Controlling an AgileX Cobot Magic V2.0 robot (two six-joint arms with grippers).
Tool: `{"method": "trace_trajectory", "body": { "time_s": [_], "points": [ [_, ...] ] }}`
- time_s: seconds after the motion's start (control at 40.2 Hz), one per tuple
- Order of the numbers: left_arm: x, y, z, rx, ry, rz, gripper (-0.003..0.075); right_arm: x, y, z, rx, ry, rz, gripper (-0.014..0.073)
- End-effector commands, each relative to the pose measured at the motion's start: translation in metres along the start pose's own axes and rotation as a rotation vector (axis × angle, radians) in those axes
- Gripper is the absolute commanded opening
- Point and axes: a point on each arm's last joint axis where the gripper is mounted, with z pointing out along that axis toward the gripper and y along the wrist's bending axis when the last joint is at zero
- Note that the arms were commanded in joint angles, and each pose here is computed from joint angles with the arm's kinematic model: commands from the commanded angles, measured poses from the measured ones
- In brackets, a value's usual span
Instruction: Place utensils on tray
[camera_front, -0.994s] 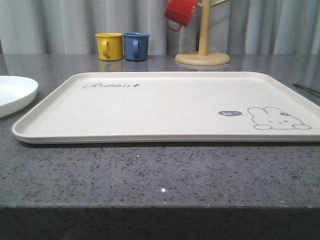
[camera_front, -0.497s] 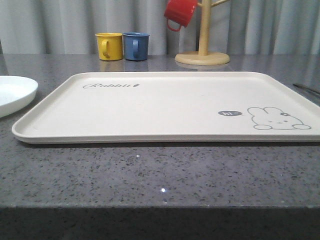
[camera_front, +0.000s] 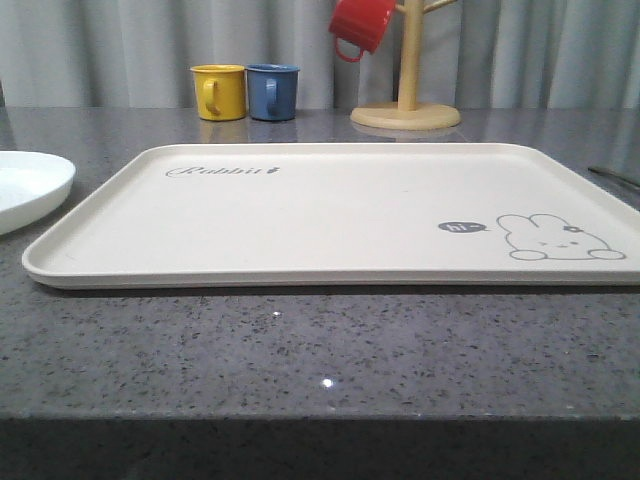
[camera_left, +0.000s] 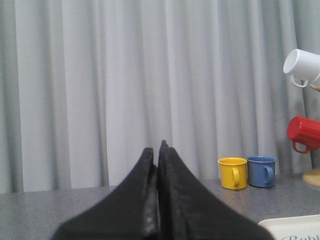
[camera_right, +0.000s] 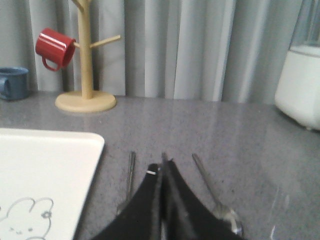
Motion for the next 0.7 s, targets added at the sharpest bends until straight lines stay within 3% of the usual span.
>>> {"method": "trace_trajectory", "body": {
  "time_s": [0.0, 0.199, 0.497, 0.597, 0.671],
  "points": [
    [-0.032, 0.002, 0.012, 0.004, 0.023, 0.040, -0.0019, -0.039, 0.000, -0.001, 0.003, -0.036, -0.006, -0.0069],
    [-0.044, 0.004, 0.051, 0.026, 0.273, 0.042, -0.0018, -0.083, 0.000, 0.027, -0.009, 0.084, 0.012, -0.0069],
    [-0.044, 0.004, 0.062, 0.028, 0.297, 0.042, -0.0009, -0.086, 0.001, 0.037, -0.015, 0.121, 0.029, -0.0036],
    [-0.044, 0.004, 0.062, 0.028, 0.297, 0.042, 0.0105, -0.086, 0.001, 0.037, -0.015, 0.123, 0.029, 0.0128],
    [-0.044, 0.004, 0.062, 0.028, 0.297, 0.035, 0.0303, -0.086, 0.001, 0.037, -0.016, 0.129, 0.029, 0.0308]
  ]
}}
